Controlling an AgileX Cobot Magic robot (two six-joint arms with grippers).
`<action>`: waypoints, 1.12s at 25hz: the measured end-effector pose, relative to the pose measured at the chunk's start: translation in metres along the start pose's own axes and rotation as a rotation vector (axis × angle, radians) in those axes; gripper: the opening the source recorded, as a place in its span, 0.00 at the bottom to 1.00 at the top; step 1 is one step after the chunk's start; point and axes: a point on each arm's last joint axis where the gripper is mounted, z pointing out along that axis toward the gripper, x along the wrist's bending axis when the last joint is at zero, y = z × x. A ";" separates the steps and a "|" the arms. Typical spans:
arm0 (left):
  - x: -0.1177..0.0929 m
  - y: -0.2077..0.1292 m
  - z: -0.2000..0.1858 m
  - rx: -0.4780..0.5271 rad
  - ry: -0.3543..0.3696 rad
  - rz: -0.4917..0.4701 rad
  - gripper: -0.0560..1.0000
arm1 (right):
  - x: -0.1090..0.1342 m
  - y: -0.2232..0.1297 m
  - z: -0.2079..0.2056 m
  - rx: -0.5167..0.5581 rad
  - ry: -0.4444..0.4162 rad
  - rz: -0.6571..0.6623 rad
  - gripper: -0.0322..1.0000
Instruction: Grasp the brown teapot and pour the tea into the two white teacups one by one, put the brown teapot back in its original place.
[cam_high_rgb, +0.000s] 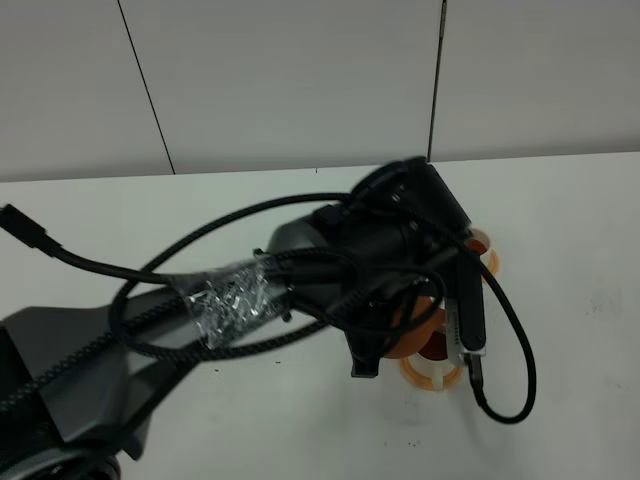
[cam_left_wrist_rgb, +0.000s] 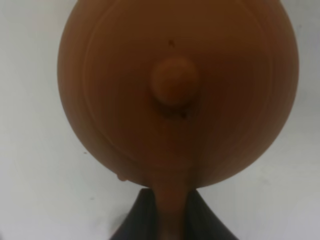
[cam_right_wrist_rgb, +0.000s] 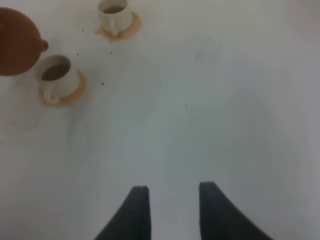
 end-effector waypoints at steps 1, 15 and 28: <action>0.002 -0.003 0.000 -0.014 -0.021 -0.020 0.21 | 0.000 0.000 0.000 0.000 0.000 0.000 0.26; 0.019 -0.028 0.012 -0.121 -0.212 -0.181 0.21 | 0.000 0.000 0.000 0.000 0.001 0.001 0.26; 0.023 -0.034 0.014 -0.116 -0.211 -0.204 0.21 | 0.000 0.000 0.000 0.000 0.001 0.001 0.26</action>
